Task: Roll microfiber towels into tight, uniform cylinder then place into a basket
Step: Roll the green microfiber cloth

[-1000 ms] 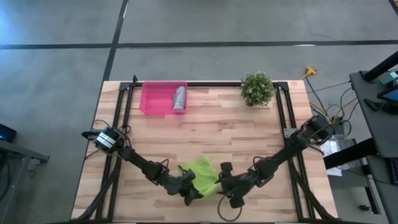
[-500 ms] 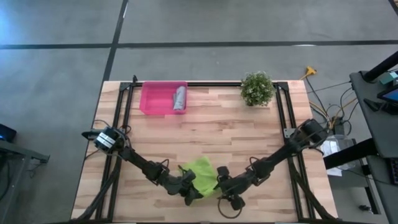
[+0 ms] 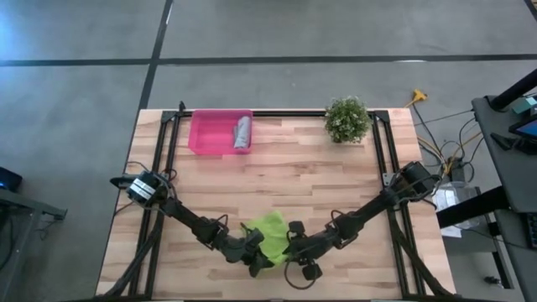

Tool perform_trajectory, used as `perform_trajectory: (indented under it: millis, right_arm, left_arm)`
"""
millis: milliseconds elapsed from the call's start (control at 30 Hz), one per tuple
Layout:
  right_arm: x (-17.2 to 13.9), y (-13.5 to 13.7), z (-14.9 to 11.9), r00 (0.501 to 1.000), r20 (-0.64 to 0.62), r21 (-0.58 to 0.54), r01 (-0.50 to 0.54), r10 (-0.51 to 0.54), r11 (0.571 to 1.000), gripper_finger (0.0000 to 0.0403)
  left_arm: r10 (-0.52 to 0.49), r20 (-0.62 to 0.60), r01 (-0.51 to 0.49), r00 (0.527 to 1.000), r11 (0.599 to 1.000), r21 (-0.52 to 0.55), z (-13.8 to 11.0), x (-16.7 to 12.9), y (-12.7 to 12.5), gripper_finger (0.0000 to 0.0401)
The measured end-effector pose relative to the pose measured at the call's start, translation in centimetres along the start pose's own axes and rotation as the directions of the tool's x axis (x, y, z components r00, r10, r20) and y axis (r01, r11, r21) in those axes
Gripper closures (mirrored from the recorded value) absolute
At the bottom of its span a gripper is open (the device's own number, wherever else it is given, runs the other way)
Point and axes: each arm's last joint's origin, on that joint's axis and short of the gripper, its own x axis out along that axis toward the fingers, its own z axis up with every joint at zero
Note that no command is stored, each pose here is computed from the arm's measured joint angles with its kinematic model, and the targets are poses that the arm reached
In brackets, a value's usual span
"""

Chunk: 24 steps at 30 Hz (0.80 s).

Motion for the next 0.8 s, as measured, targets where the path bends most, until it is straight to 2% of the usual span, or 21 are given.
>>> perform_trajectory:
  millis: [200, 333, 500, 633, 800]
  right_arm:
    - [0.3, 0.2, -0.4, 0.999, -0.020, -0.013, -0.036, 0.035, 0.999, 0.0352]
    - [0.8, 0.2, -1.0, 0.996, -0.042, -0.002, -0.076, 0.076, 0.997, 0.0363]
    - [1.4, -0.6, -1.0, 0.988, -0.049, 0.143, -0.140, 0.148, 0.980, 0.0367]
    - [1.8, -1.6, -0.7, 0.972, -0.044, 0.245, -0.215, 0.232, 0.945, 0.0385]
    - [2.9, -3.2, -0.8, 0.923, -0.072, 0.409, -0.318, 0.378, 0.856, 0.0392]
  left_arm:
    - [0.009, -0.005, -0.009, 1.000, 1.000, -0.004, 0.0, 0.0, 0.2, 0.0399]
    - [0.010, -0.005, -0.010, 1.000, 1.000, -0.005, 0.0, 0.0, 0.2, 0.0399]
    - [0.008, -0.030, -0.007, 1.000, 0.999, 0.041, -0.1, 0.0, 0.2, 0.0399]
    - [0.001, -0.064, 0.007, 0.998, 0.992, 0.128, -0.3, 0.0, 0.2, 0.0398]
    - [-0.012, -0.129, 0.048, 0.992, 0.958, 0.282, -0.6, 0.0, 0.1, 0.0384]
